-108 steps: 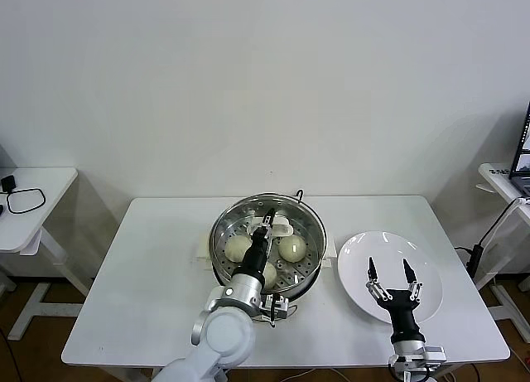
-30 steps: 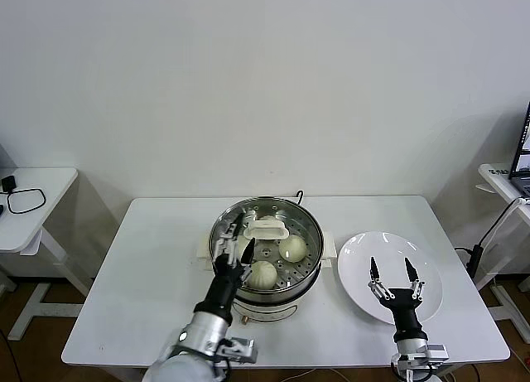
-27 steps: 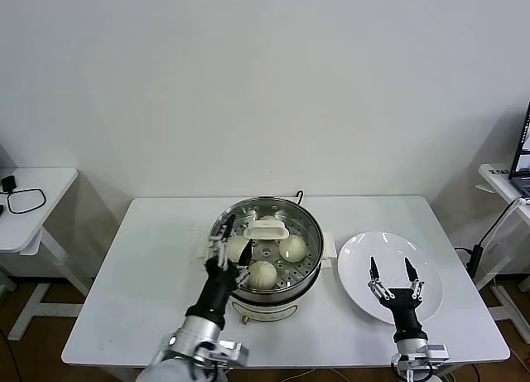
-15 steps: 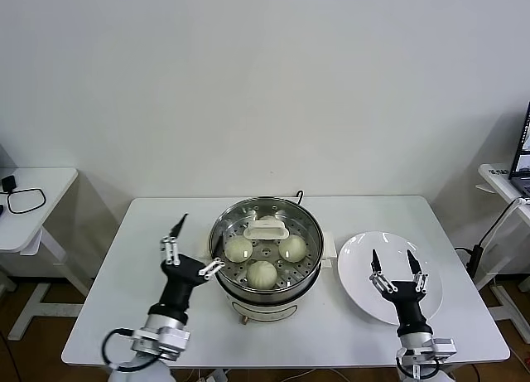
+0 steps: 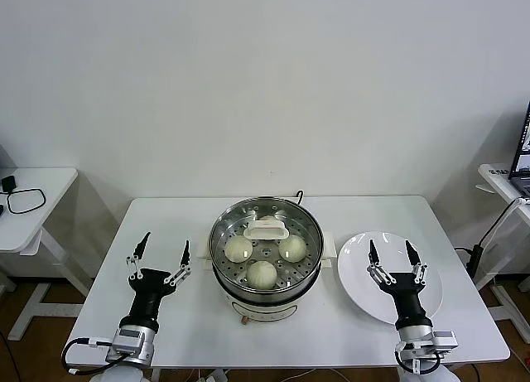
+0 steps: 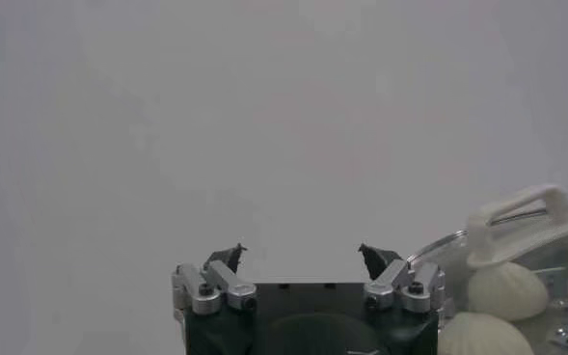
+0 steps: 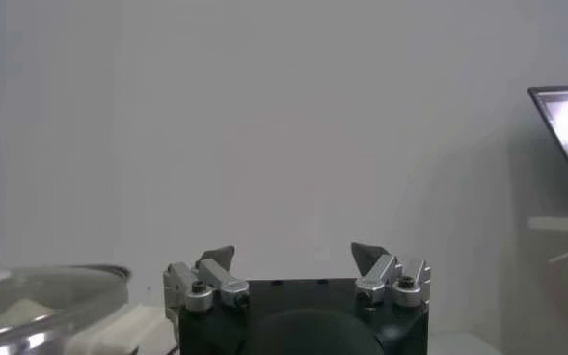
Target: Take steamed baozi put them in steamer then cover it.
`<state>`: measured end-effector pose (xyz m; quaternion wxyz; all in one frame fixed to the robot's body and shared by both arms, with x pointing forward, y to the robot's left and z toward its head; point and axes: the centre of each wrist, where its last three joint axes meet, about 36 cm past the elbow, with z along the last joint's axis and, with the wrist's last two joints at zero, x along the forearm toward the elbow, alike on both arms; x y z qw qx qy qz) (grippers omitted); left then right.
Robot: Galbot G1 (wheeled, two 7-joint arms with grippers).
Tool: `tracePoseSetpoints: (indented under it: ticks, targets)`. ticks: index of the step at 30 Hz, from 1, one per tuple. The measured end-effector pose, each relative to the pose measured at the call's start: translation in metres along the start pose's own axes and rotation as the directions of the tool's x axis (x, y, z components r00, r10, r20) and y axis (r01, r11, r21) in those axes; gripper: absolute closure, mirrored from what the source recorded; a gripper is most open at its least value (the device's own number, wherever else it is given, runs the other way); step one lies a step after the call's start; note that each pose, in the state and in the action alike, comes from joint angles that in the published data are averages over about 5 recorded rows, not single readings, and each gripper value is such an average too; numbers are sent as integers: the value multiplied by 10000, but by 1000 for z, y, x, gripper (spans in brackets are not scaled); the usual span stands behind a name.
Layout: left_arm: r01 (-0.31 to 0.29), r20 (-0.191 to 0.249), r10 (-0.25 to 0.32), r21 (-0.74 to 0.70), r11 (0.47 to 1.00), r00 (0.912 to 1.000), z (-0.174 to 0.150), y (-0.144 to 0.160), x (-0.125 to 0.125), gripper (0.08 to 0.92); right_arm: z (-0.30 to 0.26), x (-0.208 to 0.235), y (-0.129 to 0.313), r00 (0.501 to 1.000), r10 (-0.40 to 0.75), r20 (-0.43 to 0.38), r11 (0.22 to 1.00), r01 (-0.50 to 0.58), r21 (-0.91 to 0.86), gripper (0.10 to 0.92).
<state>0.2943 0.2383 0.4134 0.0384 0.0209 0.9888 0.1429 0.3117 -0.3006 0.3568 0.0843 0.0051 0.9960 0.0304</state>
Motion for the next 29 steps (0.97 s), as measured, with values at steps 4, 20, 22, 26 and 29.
tracePoseSetpoints:
  ticks: [4,20,22,26,29]
  targets:
    - [64,-110,-61,273,9996,9999,6,1,4,177,-4,-1,2,10000,-10,0,10000,10,33,200]
    - [92,-316,-69,762,9970,9995,20,1,14,177,-13,-3,6,9999,-49,-155,9996,54,291,200]
    - [77,-323,-52,775,9970,9995,21,2,14,177,-14,-3,6,9999,-47,-164,9995,52,307,200]
    - [63,-316,-38,803,9967,9995,22,2,15,177,-16,-4,8,9998,-52,-188,9994,59,338,200]
    - [65,-309,-40,821,9966,9995,22,2,14,177,-17,-4,8,9998,-53,-197,9994,59,352,200]
